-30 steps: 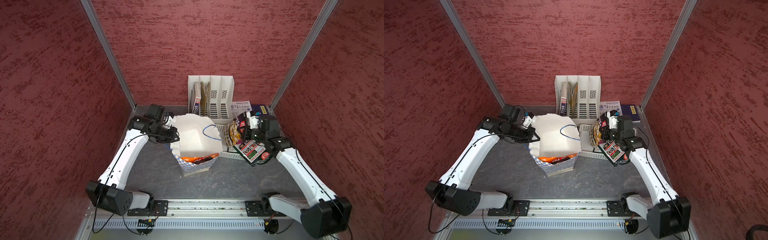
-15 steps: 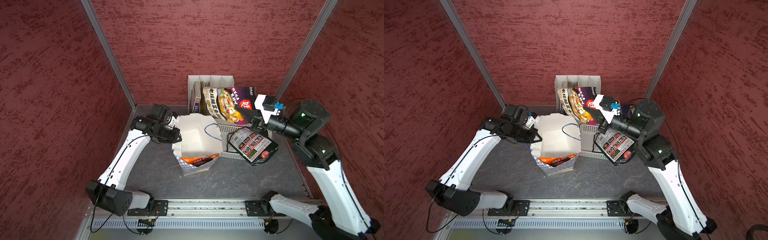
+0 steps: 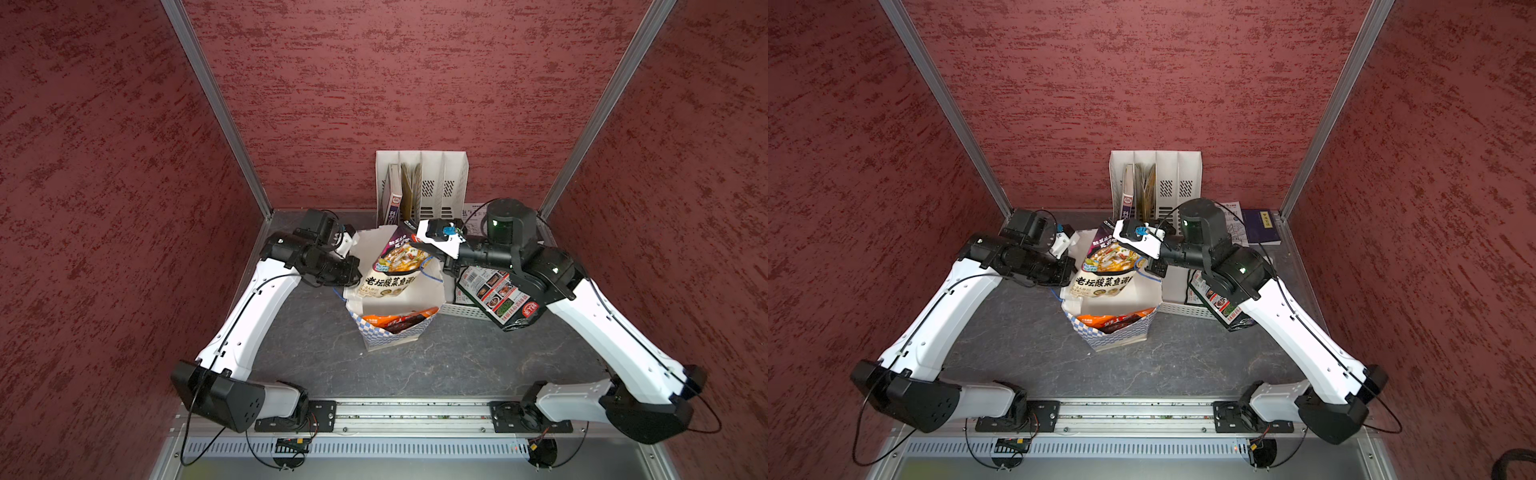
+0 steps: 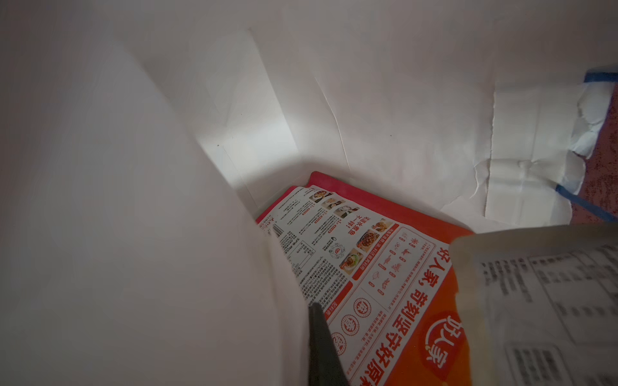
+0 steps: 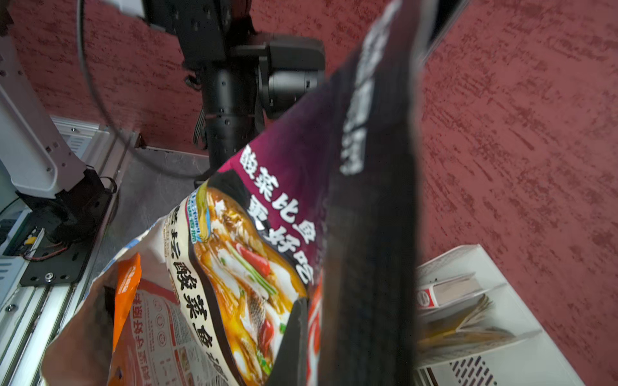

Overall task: Place the condiment packets inside the bag
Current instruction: Place the condiment packet in the paper bag.

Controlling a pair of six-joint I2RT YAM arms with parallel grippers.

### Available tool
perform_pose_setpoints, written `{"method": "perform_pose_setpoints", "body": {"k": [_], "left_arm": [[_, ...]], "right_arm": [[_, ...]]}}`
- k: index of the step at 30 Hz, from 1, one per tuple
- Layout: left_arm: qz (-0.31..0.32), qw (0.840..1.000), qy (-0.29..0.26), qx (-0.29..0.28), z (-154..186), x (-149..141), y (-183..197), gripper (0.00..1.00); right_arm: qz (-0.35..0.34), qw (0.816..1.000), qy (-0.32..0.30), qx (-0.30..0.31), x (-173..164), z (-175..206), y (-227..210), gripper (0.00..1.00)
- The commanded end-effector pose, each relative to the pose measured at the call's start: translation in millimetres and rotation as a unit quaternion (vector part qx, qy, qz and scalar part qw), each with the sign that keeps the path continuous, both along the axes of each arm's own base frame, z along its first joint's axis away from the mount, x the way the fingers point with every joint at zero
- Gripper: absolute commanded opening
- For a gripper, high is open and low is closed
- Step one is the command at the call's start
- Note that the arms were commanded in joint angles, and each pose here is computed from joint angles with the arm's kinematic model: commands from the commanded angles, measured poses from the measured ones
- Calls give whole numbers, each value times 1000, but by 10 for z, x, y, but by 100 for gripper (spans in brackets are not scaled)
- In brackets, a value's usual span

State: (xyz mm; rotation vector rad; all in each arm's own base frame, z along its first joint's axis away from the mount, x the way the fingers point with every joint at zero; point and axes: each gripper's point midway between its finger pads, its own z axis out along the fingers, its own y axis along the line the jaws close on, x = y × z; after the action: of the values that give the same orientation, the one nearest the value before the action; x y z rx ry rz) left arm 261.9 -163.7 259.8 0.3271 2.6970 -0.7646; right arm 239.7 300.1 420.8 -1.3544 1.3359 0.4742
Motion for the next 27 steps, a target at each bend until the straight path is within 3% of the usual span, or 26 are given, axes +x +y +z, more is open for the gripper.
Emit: {"method": "perform_pose_setpoints", "body": {"k": [1, 12, 22, 27], "left_arm": [[-9, 1000, -30, -1, 118, 53, -22, 0], [-8, 1000, -23, 0, 99, 93, -36, 0], [-8, 1000, -24, 3, 91, 105, -32, 0], [-7, 1000, -23, 5, 83, 109, -30, 0]], "right_arm": [[-32, 997, -71, 19, -123, 344, -268, 0], [27, 994, -55, -90, -214, -238, 47, 0], [51, 975, -22, -217, -279, -952, 309, 0], [74, 968, 13, -240, -362, -1217, 382, 0]]}}
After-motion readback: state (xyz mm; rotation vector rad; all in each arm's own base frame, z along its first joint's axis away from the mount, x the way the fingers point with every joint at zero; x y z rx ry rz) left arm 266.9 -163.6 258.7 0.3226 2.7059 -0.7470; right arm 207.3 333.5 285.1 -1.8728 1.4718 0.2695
